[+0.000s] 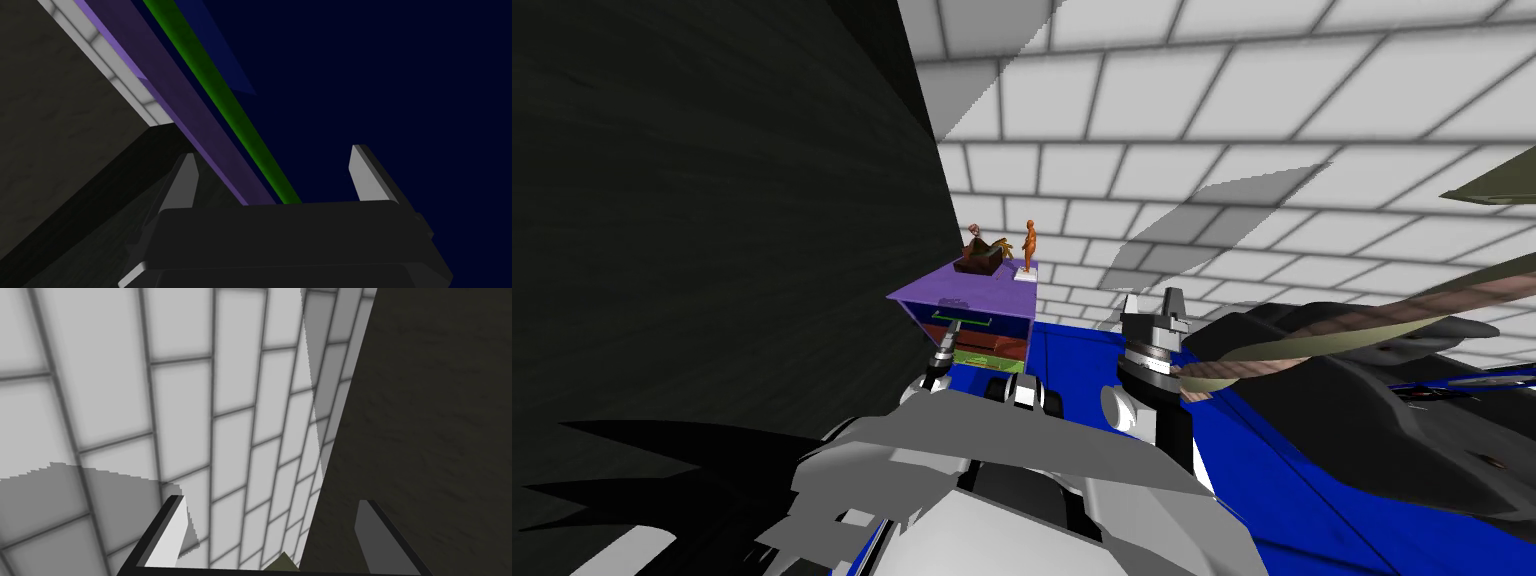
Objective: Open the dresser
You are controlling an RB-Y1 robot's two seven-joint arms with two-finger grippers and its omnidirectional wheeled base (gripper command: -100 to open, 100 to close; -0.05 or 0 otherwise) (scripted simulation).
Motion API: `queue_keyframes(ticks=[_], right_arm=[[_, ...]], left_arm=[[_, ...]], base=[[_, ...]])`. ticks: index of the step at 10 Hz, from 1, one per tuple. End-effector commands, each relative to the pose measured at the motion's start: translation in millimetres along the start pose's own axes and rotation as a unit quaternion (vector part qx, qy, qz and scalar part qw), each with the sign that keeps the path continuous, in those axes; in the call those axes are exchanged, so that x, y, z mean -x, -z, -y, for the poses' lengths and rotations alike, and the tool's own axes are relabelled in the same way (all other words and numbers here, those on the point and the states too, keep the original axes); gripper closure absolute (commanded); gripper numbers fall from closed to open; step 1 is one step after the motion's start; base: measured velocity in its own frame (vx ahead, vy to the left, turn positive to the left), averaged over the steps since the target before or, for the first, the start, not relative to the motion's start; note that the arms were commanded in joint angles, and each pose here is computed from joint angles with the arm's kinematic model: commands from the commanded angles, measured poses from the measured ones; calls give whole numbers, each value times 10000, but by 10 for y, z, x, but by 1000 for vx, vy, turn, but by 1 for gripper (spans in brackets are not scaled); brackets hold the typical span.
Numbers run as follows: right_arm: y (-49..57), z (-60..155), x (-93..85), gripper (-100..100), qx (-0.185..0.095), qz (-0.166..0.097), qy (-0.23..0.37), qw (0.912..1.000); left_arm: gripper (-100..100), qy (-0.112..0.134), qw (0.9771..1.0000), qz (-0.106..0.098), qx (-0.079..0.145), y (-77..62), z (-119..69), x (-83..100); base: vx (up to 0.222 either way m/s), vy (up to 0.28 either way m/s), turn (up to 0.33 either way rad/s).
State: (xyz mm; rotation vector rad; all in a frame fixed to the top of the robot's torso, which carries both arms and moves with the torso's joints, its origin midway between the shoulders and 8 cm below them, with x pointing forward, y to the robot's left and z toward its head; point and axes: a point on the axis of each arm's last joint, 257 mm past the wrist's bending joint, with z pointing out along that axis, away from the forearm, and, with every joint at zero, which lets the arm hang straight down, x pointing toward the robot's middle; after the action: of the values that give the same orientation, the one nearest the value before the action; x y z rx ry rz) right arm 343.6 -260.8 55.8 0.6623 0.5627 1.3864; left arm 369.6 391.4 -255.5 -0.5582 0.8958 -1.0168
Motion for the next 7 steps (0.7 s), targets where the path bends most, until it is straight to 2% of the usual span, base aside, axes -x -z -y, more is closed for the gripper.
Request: queue_keyframes(ticks=[1, 2, 3, 4, 6, 7], right_arm=[[0, 0, 1, 0, 0, 0, 1, 10000], [0, 0, 0, 0, 0, 0, 1, 10000], [0, 0, 0, 0, 0, 0, 1, 10000], [1, 0, 1, 0, -1, 0, 2, 10000], [1, 0, 2, 0, -1, 0, 3, 10000], [1, 0, 2, 0, -1, 0, 3, 10000]], left_arm=[[-100, -86, 9998, 170, 71, -75, -102, 259], [-100, -140, 9995, 270, 98, -99, -136, 403], [-100, -118, 9997, 209, 95, -84, -138, 327], [100, -140, 9995, 270, 98, -99, -136, 403], [100, -30, 10000, 74, 42, -51, -64, 117], [100, -29, 9999, 68, 110, -16, -96, 113]], base=[[-51, -53, -82], [-48, -53, -211], [-20, -23, -43], [-8, -9, -15], [29, 49, 173], [36, 43, 68]])
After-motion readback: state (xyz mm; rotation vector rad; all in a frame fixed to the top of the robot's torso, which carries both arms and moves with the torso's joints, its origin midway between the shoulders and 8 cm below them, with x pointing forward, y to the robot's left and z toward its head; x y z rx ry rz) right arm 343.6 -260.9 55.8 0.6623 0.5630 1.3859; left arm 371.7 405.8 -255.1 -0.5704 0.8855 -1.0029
